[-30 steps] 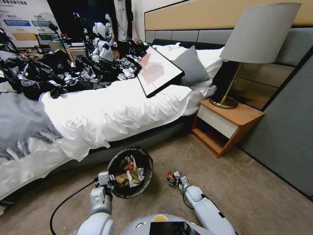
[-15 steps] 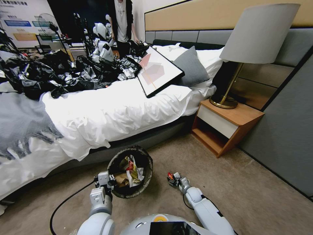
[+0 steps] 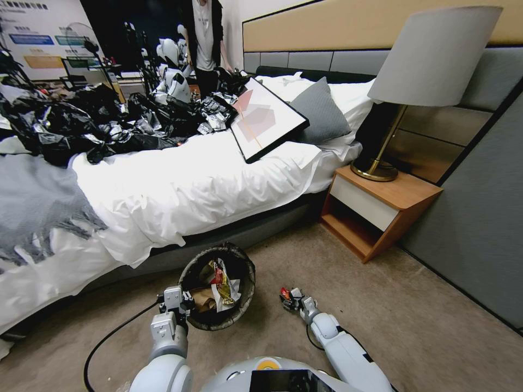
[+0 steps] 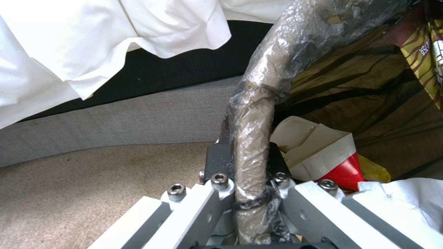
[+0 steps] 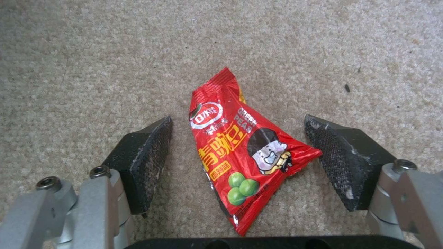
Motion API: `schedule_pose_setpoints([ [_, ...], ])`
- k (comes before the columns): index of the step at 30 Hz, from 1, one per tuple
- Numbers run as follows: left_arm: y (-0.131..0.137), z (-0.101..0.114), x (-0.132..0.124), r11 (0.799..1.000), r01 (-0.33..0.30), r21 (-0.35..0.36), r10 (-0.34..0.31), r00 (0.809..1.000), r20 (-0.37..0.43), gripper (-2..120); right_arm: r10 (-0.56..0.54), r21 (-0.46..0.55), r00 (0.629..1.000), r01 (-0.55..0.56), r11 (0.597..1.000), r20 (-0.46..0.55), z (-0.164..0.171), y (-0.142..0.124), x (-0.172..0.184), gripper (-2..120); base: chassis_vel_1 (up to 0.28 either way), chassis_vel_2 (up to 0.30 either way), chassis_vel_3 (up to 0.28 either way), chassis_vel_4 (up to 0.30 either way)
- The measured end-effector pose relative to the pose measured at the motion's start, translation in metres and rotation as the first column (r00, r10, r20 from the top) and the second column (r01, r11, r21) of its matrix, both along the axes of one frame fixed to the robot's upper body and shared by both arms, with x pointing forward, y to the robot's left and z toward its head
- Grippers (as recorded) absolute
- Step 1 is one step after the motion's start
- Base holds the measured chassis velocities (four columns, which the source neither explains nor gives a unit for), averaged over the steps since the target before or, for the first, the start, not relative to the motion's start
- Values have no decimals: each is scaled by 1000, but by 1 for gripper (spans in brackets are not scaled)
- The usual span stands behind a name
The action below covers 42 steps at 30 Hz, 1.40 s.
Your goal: Pick up the trash bin, then pick up the garbage from the floor and place it into the trash bin.
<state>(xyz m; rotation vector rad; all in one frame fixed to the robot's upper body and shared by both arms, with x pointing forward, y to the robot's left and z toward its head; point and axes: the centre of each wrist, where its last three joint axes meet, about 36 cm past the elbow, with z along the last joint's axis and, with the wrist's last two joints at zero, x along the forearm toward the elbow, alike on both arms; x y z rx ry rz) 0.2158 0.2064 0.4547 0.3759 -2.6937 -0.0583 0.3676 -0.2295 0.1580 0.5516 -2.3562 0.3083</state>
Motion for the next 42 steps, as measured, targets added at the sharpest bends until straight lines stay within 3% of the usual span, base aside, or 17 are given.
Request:
schedule_pose_setpoints([
  [9,0,-2,0,1000,-3,2,3,1000,-1,0,-15,-9,1000,15,1000,20,3,-4,-6,68,0,0,0,0],
  [29,-1,-4,2,1000,-1,2,1,1000,3,0,-19,-5,999,20,1000,40,4,-10,-19,0,0,0,0,0],
  [42,-1,-4,2,1000,-2,2,2,1000,7,0,-8,2,998,8,1000,58,4,-8,-16,0,0,0,0,0],
])
